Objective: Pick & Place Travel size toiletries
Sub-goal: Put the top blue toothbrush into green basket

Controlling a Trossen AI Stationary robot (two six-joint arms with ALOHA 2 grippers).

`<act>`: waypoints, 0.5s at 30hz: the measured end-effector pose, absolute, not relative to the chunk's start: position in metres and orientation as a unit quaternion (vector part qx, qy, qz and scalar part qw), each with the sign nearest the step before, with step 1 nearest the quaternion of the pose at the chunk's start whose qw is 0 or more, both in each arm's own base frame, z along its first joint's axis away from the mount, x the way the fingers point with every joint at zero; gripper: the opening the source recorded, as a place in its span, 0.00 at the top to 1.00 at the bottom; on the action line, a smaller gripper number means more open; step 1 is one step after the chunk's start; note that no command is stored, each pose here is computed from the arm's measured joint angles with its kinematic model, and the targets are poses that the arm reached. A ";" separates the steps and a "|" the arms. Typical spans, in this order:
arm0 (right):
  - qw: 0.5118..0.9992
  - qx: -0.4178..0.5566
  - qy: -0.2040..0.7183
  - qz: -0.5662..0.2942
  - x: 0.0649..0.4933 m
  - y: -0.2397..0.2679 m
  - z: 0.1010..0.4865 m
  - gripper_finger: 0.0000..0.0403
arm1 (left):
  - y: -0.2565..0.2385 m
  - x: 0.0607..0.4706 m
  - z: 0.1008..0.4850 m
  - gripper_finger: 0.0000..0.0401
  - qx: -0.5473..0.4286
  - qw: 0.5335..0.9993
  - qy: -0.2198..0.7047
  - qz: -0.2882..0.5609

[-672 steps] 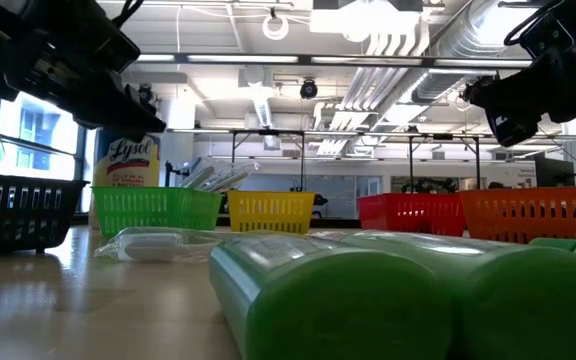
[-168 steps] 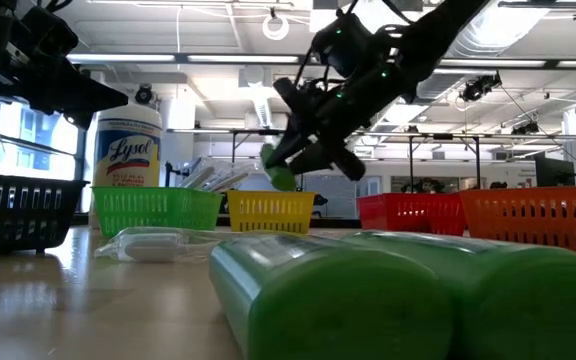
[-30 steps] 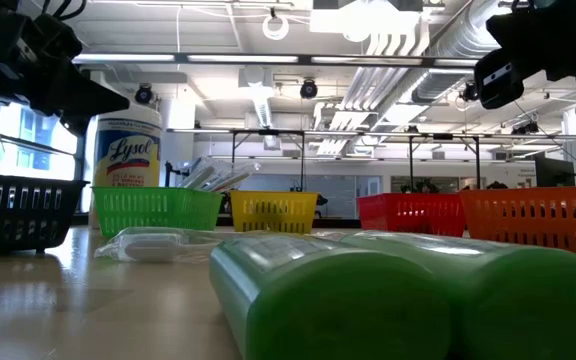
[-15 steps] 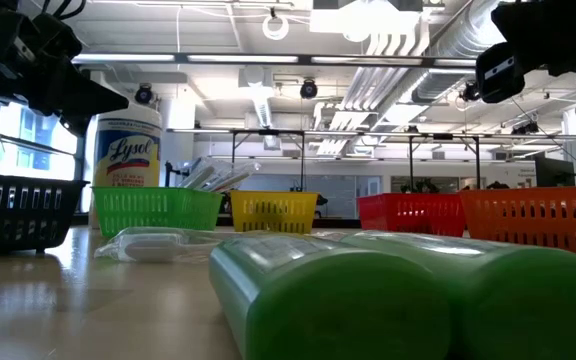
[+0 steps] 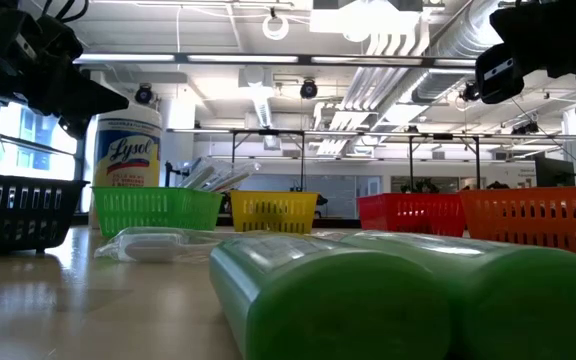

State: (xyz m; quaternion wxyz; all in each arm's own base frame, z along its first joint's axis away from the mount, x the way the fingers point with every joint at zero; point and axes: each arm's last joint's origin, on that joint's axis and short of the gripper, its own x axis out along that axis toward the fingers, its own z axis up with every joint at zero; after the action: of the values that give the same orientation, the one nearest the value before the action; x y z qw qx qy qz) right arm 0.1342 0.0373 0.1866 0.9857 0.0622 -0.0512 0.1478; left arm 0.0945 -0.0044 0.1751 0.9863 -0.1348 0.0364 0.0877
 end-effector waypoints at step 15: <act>0.986 0.062 -0.051 0.148 0.134 0.037 0.187 0.99 | -0.004 0.094 0.173 1.00 -0.129 0.987 0.047 0.088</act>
State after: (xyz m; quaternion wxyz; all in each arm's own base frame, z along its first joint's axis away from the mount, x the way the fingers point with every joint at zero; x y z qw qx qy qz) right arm 0.1342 0.0374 0.1866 0.9857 0.0624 -0.0511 0.1480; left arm 0.0943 -0.0044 0.1733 0.9866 -0.1288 0.0466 0.0883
